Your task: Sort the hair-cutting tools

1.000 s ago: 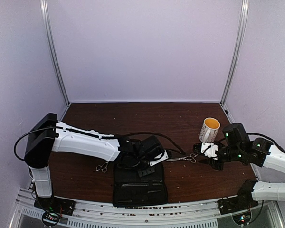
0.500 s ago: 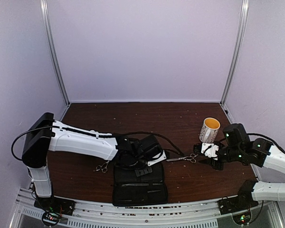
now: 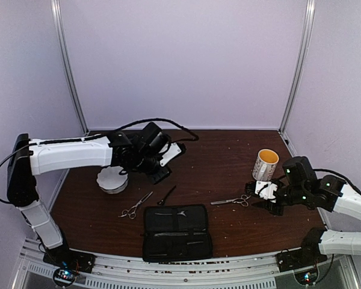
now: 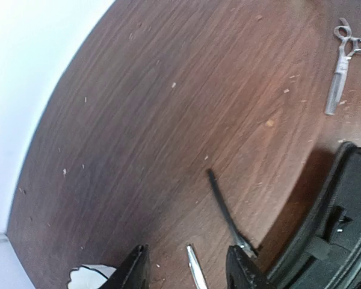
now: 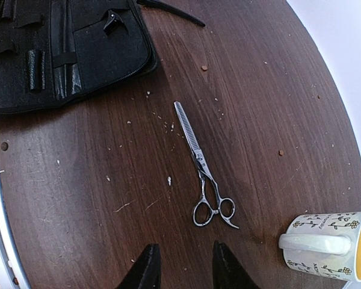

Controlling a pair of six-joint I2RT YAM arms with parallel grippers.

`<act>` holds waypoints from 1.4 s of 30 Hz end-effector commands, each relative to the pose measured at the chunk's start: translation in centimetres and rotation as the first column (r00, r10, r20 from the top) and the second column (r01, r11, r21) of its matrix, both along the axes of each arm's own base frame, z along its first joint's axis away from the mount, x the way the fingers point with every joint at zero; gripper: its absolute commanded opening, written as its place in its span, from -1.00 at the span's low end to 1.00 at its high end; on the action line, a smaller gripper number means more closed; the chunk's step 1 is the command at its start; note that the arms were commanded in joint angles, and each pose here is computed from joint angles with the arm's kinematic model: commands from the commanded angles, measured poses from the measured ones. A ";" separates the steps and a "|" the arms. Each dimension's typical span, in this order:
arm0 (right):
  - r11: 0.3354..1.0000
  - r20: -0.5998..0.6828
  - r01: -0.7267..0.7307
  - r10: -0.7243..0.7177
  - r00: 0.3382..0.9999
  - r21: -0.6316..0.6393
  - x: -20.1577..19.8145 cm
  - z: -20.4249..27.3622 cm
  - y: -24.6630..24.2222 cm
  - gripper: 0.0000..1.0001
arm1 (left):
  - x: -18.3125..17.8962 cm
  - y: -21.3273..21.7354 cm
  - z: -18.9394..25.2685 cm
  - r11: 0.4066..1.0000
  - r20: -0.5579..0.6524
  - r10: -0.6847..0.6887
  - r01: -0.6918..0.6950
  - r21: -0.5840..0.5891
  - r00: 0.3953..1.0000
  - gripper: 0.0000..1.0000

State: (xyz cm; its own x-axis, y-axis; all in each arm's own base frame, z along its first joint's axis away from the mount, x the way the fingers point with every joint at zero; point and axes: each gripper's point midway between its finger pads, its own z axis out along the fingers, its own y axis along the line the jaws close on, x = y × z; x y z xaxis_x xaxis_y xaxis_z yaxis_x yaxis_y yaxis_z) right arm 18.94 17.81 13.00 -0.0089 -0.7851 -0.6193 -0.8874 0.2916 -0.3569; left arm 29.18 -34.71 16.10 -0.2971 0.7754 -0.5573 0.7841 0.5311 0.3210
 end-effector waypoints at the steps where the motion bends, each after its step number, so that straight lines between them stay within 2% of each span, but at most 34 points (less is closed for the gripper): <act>1: 1.000 0.002 0.017 -0.017 1.000 0.005 0.2 0.1 -0.2 -0.39 | -0.6 0.2 -3.8 1.000 -0.152 0.012 -0.011 0.003 0.988 -0.10; 5: 1.000 0.000 0.020 -0.020 1.000 0.000 0.2 0.0 -0.3 -0.39 | 0.1 0.3 -6.2 0.997 -0.227 0.065 -0.057 0.045 0.972 -0.18; 9: 1.000 0.006 0.028 -0.028 1.000 0.001 0.4 0.0 -0.5 -0.38 | 0.3 -0.3 -7.6 0.997 -0.263 0.074 -0.062 0.055 0.962 -0.32; 13: 1.000 0.008 0.030 -0.030 1.000 -0.001 0.4 0.0 -0.5 -0.38 | 0.5 -0.6 -9.3 0.993 -0.299 0.097 -0.074 0.088 0.949 -0.37; 22: 1.000 0.011 0.029 -0.029 1.000 0.000 0.4 0.0 -0.6 -0.38 | 1.8 -0.4 -11.3 0.980 -0.305 0.169 -0.126 0.154 0.937 -0.55; 29: 1.000 0.009 0.028 -0.028 1.000 -0.003 0.4 -0.1 -0.6 -0.38 | 1.9 -0.4 -12.6 0.978 -0.346 0.183 -0.135 0.156 0.920 -0.65; 40: 1.000 0.007 0.028 -0.028 1.000 -0.007 0.4 -0.1 -0.6 -0.38 | 1.4 -0.7 -14.0 0.979 -0.389 0.180 -0.128 0.157 0.903 -0.69; 42: 1.000 0.005 0.029 -0.029 1.000 -0.009 0.4 -0.2 -0.6 -0.38 | 1.5 -0.7 -13.9 0.978 -0.387 0.186 -0.134 0.157 0.903 -0.57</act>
State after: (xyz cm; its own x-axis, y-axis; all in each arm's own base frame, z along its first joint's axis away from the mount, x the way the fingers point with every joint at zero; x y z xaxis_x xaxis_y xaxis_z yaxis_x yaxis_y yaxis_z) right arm 19.18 17.55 13.00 -0.0192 -0.7851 -0.6190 -0.8833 0.3033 -0.3574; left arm 30.46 -34.98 2.34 -0.5842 0.7659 -0.2685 0.7756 0.6243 0.0933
